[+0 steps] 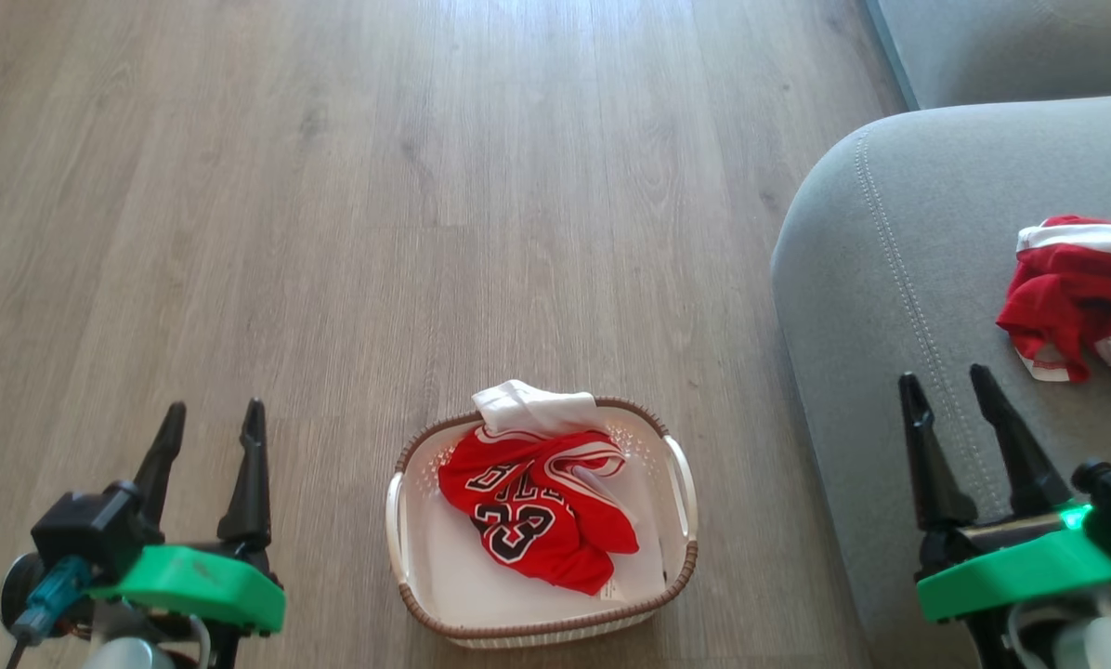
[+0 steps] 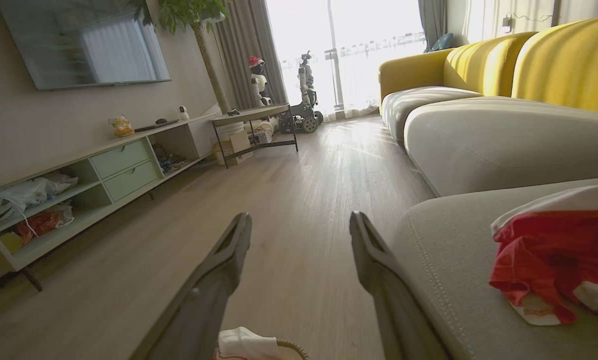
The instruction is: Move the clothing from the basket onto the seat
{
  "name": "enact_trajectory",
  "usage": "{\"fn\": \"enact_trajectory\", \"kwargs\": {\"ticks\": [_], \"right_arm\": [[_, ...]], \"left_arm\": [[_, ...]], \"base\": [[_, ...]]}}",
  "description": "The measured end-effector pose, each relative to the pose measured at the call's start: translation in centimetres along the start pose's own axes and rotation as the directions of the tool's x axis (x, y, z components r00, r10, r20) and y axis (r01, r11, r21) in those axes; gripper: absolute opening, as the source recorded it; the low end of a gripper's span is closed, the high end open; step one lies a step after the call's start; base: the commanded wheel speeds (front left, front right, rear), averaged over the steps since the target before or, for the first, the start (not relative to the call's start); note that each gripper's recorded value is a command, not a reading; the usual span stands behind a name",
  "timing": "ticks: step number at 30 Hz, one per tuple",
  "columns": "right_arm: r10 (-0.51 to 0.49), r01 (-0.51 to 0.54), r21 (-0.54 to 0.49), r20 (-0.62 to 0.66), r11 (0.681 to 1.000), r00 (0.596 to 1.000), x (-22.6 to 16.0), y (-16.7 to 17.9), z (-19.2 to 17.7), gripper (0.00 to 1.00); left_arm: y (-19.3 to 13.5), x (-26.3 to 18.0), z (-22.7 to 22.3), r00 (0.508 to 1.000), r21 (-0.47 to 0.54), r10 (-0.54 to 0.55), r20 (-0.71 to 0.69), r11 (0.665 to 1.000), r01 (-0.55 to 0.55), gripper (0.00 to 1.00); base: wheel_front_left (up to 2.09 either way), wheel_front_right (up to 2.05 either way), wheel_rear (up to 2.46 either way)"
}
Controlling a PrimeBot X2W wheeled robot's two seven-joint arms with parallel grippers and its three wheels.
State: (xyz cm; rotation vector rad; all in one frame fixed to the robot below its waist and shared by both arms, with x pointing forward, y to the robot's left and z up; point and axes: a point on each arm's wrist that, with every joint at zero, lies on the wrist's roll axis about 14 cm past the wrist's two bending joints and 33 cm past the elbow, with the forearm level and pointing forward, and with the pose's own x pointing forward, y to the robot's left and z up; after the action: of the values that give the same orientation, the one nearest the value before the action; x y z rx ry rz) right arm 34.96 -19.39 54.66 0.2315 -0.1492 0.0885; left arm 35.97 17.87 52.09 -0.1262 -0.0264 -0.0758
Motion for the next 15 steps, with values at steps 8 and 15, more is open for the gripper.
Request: {"fn": "enact_trajectory", "kwargs": {"ticks": [8,15], "right_arm": [[0.01,-0.01,0.01,0.005,1.0,1.0,0.0,0.3,-0.3,1.0],[0.008,-0.008,0.012,-0.008,1.0,1.0,-0.1,0.2,-0.7,1.0]], "left_arm": [[0.4,0.1,0.5,0.999,0.031,0.0,0.034,1.0,-0.001,1.0],[0.3,-0.4,-0.5,1.0,0.02,0.002,0.009,1.0,-0.003,1.0]], "base": [[0.0,0.0,0.0],[0.0,0.0,0.0]]}}
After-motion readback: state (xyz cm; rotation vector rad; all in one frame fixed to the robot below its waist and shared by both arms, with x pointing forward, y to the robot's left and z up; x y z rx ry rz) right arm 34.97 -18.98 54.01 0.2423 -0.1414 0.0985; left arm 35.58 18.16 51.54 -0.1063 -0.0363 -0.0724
